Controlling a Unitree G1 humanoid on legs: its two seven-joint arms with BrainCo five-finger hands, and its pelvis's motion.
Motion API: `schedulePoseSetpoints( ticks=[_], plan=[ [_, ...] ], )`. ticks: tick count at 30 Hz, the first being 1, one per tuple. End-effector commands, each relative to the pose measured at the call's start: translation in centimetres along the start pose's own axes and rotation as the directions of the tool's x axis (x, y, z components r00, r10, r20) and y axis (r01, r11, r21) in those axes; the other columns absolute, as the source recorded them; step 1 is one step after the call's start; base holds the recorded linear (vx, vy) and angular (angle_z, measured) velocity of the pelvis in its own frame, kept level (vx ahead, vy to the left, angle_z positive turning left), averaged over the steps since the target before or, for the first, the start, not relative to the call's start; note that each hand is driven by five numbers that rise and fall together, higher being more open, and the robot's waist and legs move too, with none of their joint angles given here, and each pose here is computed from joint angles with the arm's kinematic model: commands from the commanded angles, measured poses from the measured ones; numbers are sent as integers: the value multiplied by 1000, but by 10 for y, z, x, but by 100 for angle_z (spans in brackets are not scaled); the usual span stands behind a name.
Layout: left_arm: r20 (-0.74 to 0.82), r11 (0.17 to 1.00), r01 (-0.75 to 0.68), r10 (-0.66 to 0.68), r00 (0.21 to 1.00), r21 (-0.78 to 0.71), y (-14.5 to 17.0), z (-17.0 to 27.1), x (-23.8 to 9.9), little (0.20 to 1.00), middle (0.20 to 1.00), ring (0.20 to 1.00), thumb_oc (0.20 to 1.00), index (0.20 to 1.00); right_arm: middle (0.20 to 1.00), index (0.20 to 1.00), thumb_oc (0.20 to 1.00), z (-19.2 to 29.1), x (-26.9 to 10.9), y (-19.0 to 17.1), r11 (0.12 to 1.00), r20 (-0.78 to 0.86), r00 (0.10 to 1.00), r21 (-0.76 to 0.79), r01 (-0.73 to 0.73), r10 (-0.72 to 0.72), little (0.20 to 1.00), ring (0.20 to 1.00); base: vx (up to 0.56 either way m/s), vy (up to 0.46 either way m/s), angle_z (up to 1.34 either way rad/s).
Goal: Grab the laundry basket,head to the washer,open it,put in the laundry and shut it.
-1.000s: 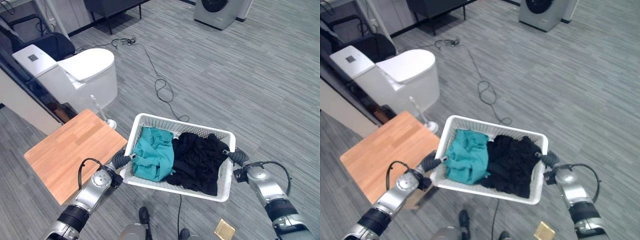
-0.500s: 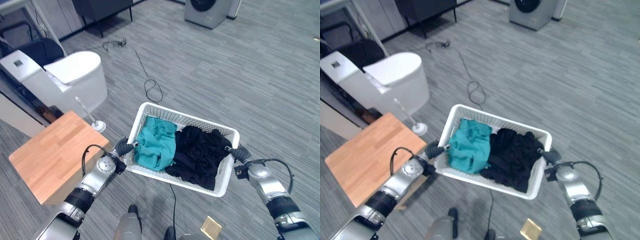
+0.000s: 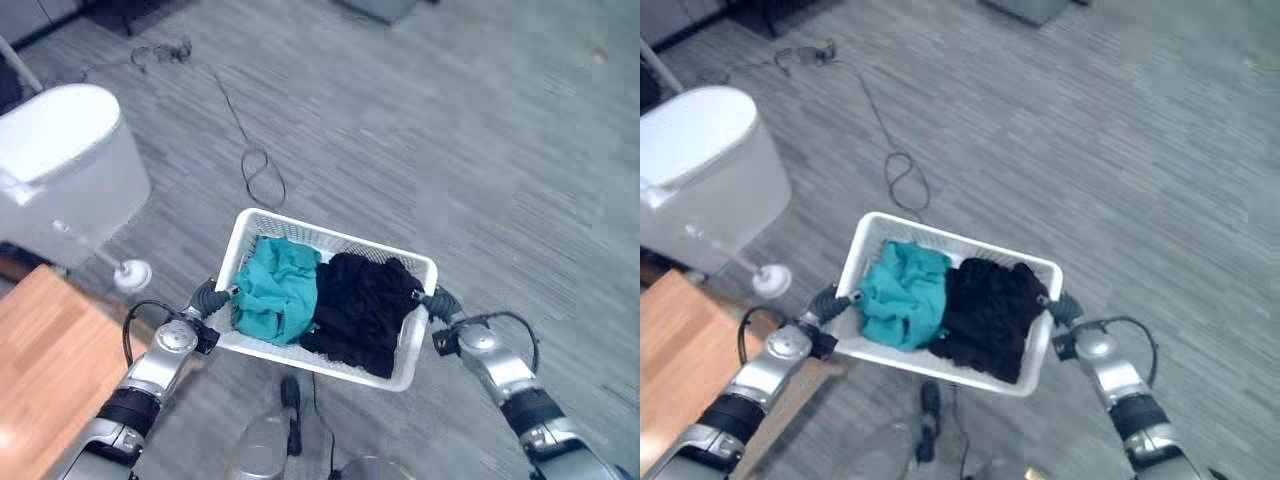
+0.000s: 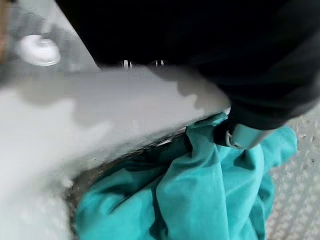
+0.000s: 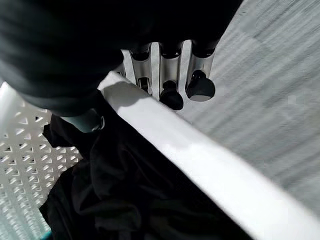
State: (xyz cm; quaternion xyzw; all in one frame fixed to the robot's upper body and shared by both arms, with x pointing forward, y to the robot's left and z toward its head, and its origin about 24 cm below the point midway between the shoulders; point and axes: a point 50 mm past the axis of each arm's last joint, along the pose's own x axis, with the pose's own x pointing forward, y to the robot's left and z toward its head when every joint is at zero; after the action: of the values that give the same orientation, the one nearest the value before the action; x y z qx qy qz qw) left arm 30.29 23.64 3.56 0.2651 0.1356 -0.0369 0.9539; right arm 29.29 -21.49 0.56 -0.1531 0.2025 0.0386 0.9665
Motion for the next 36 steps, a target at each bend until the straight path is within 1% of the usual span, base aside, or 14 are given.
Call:
schedulePoseSetpoints(
  ticks=[1, 2, 4, 5, 6, 8, 12, 18, 19, 21, 24, 26, 31, 36],
  plan=[
    [117, 994, -110, 109, 987, 2, 26, 28, 6, 200, 200, 200, 200, 200, 200, 200, 200, 56, 2, -11, 999, 238, 971, -21, -24, 28, 200, 200, 260, 57, 41],
    [117, 994, -110, 109, 987, 2, 26, 28, 6, 200, 200, 200, 200, 200, 200, 200, 200, 56, 2, -11, 999, 238, 971, -21, -24, 28, 200, 200, 454, 50, 57],
    [166, 996, -82, 76, 983, 28, 18, 47, 14, 200, 200, 200, 200, 200, 200, 200, 200, 53, -5, -25, 1000, 247, 969, 5, 25, -26, 200, 200, 631, 33, 59],
    [167, 996, -82, 76, 983, 29, 18, 48, 14, 200, 200, 200, 200, 200, 200, 200, 200, 53, -5, -26, 1000, 247, 969, 5, 26, -27, 200, 200, 535, -95, 111],
    [192, 997, -68, 58, 980, 48, 14, 56, 17, 200, 200, 200, 200, 200, 200, 200, 200, 48, -13, -40, 997, 245, 967, 20, 70, -72, 200, 200, 358, -79, 131],
    [207, 996, -60, 47, 977, 58, 10, 63, 20, 200, 200, 200, 200, 200, 200, 200, 200, 45, -17, -47, 996, 245, 965, 40, 86, -93, 200, 200, 525, -157, 142],
    [199, 995, -59, 41, 979, 84, 7, 62, 22, 200, 200, 200, 200, 200, 200, 200, 200, 39, -18, -47, 995, 228, 969, 47, 88, -96, 200, 200, 530, -153, 118],
    [156, 994, -50, 35, 987, 94, 6, 48, 22, 200, 200, 200, 200, 200, 200, 200, 200, 25, -19, -42, 996, 180, 980, 42, 74, -81, 200, 200, 618, -260, 21],
    [137, 996, -31, 18, 990, 89, 1, 43, 23, 200, 200, 200, 200, 200, 200, 200, 200, 23, -20, -42, 994, 182, 979, 77, 75, -88, 200, 200, 471, -409, 27],
    [125, 996, -40, 30, 992, 77, 7, 39, 19, 200, 200, 200, 200, 200, 200, 200, 200, 22, -20, -42, 990, 184, 977, 109, 85, -104, 200, 200, 497, -468, 38],
    [132, 997, -45, 37, 991, 58, 10, 39, 18, 200, 200, 200, 200, 200, 200, 200, 200, 20, -19, -46, 988, 167, 977, 107, 114, -131, 200, 200, 349, -300, -36],
    [157, 998, -45, 39, 987, 38, 10, 48, 18, 200, 200, 200, 200, 200, 200, 200, 200, 18, -17, -51, 984, 145, 976, 95, 149, -162, 200, 200, 358, -193, -44],
    [187, 999, -40, 32, 982, 35, 6, 55, 19, 200, 200, 200, 200, 200, 200, 200, 200, 17, -20, -54, 985, 153, 974, 72, 159, -169, 200, 200, 228, 20, -27],
    [160, 999, -37, 31, 987, 30, 4, 46, 18, 200, 200, 200, 200, 200, 200, 200, 200, 20, -15, -49, 985, 166, 972, 77, 157, -168, 200, 200, 356, 79, -57]
  ],
)
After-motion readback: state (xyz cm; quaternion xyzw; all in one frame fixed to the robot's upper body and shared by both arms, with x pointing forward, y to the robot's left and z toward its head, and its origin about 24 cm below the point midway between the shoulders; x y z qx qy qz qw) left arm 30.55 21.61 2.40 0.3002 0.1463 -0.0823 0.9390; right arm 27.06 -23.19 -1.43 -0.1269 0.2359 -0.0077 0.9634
